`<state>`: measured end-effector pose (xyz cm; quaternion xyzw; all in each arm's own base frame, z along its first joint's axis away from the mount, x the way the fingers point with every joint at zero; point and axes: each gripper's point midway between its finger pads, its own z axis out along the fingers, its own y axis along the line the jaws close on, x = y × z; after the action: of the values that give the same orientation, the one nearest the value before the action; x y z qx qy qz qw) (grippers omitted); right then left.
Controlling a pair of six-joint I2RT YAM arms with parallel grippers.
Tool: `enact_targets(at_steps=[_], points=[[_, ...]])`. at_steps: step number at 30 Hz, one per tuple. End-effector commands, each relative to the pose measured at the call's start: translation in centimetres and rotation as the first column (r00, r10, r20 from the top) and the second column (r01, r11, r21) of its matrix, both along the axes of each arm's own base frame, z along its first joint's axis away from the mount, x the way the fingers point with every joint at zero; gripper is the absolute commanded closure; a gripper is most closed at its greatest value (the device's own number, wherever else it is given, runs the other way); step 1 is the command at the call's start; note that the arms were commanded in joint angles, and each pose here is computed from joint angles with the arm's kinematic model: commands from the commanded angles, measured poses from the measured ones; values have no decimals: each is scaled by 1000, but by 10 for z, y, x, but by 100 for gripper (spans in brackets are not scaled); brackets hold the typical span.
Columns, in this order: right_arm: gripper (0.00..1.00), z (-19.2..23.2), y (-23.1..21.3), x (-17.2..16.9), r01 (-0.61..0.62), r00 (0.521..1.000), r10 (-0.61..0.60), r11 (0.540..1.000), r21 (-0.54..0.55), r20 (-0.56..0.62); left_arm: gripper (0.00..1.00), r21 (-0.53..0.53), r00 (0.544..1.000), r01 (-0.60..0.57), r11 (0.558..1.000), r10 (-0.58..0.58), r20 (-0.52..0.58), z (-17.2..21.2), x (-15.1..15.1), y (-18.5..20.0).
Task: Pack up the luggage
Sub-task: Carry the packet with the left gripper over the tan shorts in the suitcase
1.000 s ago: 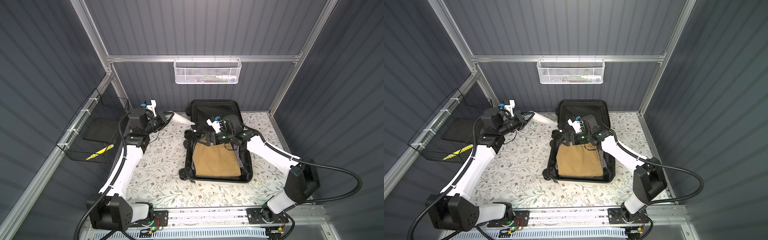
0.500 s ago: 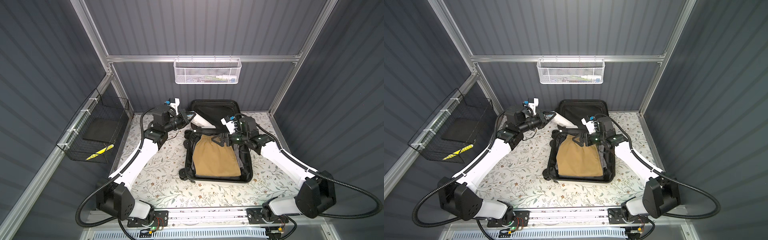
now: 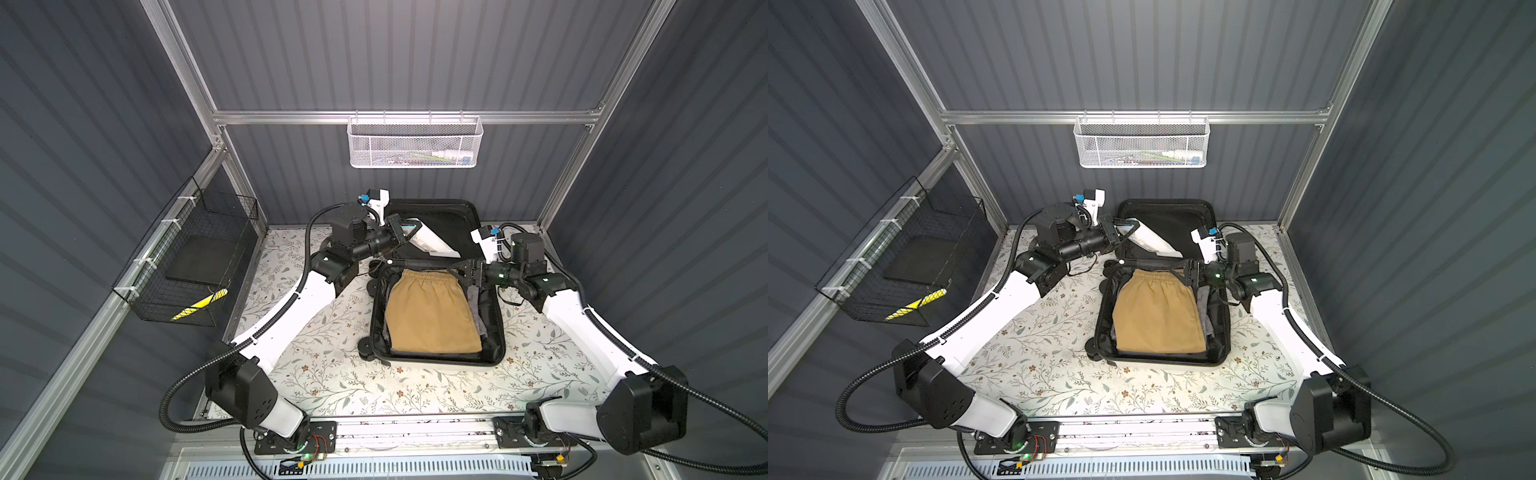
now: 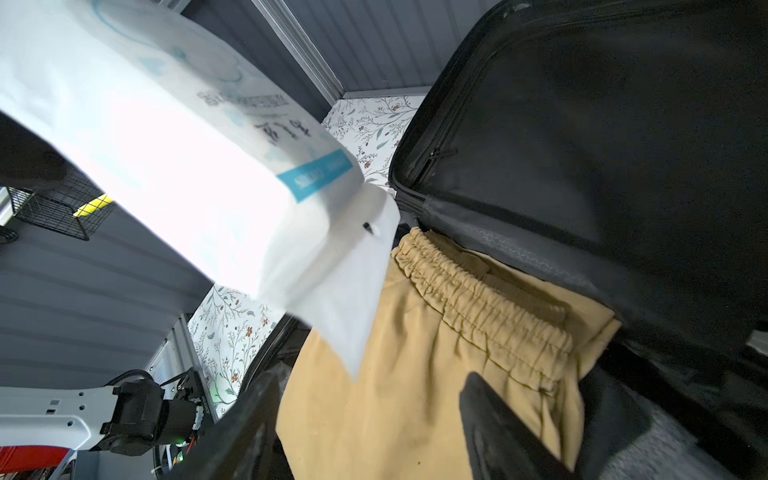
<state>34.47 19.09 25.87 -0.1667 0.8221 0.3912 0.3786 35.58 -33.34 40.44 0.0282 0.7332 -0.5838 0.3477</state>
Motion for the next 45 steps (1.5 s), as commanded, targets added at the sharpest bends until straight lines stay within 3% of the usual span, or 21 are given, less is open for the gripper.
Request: enact_targets(at_steps=[1,8,16,26,39,45], points=[[31,10,2,-4,-43,998,42,999,18,36,100,-31,999,14,999,-13,31,17,-1,-11],[34,22,-8,3,-26,998,25,999,20,64,100,-26,999,42,999,-41,26,15,-8,-25],[48,32,-17,9,-19,996,17,999,31,83,100,-22,998,58,998,-58,19,12,-13,-33],[99,32,-21,8,0,997,-4,999,48,77,100,-4,998,62,998,-62,1,-1,-9,-39],[100,3,-38,-22,114,994,-114,993,36,-2,100,57,997,76,996,-74,-32,-44,-3,-46],[100,-20,-44,-18,167,984,-166,986,6,-62,100,92,996,88,992,-85,-34,-70,0,-49]])
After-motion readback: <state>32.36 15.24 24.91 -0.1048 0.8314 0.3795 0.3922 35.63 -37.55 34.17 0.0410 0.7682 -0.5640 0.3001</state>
